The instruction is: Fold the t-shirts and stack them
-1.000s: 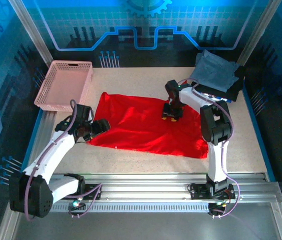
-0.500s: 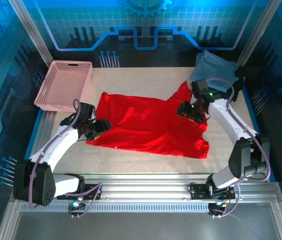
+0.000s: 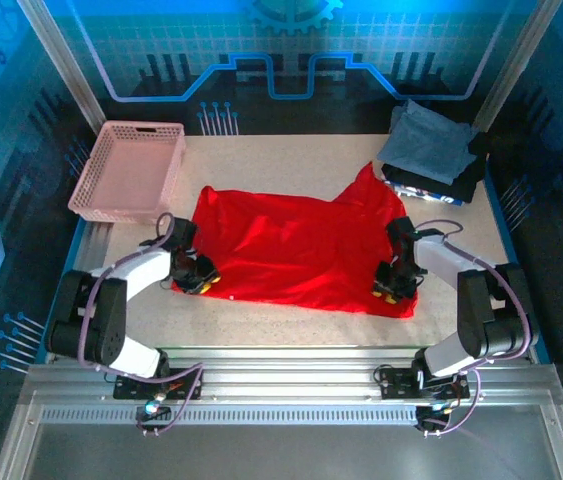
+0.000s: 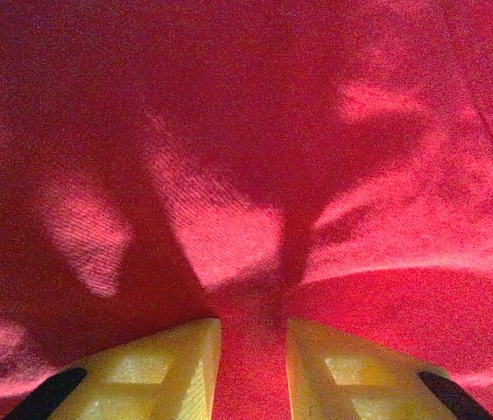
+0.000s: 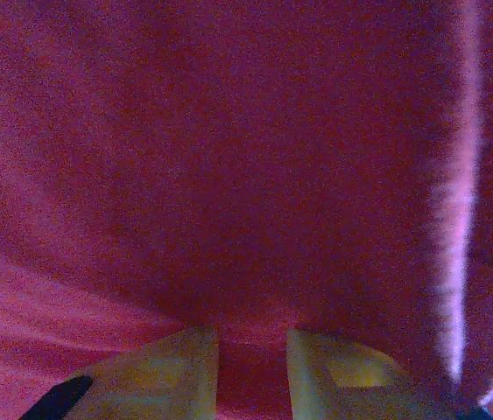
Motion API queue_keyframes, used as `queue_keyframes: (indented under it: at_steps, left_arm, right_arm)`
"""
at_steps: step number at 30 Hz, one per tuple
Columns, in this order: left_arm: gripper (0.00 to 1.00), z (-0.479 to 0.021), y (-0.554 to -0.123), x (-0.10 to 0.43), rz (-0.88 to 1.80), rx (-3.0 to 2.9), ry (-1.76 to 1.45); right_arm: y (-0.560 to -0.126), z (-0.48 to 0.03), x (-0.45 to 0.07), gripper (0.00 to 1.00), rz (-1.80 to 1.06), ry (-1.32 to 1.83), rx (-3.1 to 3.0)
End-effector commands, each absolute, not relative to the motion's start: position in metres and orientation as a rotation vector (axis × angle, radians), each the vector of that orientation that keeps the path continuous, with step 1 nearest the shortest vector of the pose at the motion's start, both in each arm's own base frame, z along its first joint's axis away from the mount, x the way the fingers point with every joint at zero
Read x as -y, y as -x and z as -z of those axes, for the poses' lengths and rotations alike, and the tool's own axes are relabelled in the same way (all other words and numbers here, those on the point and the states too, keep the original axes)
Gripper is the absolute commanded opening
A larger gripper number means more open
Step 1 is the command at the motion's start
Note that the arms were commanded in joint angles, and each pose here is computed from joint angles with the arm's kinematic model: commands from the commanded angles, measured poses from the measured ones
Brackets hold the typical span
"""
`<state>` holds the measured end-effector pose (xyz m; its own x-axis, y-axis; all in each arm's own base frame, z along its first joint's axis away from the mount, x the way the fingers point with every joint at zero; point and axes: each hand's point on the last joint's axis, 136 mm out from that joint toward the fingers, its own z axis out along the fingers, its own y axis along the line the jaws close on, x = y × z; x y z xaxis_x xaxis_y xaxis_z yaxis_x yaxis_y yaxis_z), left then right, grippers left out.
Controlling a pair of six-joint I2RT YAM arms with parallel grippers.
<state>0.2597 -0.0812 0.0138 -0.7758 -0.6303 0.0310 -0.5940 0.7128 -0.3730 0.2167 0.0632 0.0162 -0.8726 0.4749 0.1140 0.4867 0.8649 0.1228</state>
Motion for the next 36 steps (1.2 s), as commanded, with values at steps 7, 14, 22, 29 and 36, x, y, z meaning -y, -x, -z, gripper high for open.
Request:
queue_keyframes:
  at_steps: [7,14,22,29,36]
  left_arm:
    - [0.28,0.006,-0.162,0.064,0.426,-2.917,1.249]
    - [0.43,-0.022,-0.17,0.074,0.564,-2.841,1.213]
    - [0.73,-0.148,-0.258,0.081,0.695,-2.601,0.906]
    - [0.76,-0.189,-0.363,0.056,0.666,-2.607,0.759]
    - [0.7,-0.137,-0.419,0.022,0.475,-2.781,0.711]
  right_arm:
    - [-0.182,-0.014,-0.041,0.35,0.029,0.807,2.906]
    - [-0.181,-0.024,-0.046,0.38,0.07,0.814,2.914]
    - [-0.269,-0.112,-0.078,0.55,0.447,0.755,3.167]
    - [-0.383,-0.155,-0.118,0.59,0.784,0.604,3.22]
    - [-0.47,-0.137,-0.136,0.58,0.799,0.367,3.264]
